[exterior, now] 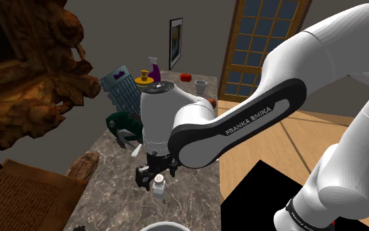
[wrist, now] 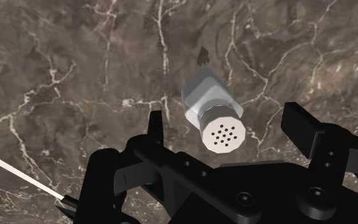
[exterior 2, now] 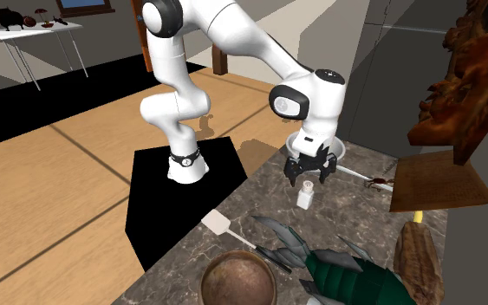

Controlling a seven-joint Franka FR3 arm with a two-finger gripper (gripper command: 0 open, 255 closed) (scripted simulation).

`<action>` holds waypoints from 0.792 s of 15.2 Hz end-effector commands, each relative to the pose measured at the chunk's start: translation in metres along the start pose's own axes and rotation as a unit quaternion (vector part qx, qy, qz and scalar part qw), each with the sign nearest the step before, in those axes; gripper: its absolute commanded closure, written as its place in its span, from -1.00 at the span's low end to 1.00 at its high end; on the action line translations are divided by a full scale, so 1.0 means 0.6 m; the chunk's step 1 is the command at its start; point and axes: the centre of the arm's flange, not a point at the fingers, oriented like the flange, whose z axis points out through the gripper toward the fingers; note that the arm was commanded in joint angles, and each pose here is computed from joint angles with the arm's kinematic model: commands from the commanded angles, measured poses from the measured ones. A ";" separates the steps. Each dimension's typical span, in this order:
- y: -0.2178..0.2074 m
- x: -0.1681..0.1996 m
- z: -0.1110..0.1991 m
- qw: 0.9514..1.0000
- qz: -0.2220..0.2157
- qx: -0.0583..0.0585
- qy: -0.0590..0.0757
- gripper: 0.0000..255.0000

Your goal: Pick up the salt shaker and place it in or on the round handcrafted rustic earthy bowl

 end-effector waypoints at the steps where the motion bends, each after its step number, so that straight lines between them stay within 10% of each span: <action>1: 0.000 0.000 0.001 1.000 0.000 0.000 0.000 -1.00; 5: 0.000 0.000 0.001 1.000 0.000 0.000 0.000 -1.00; 6: 0.000 0.000 0.001 1.000 0.000 0.000 0.000 1.00; 12: 0.000 0.000 0.001 1.000 0.000 0.000 0.000 1.00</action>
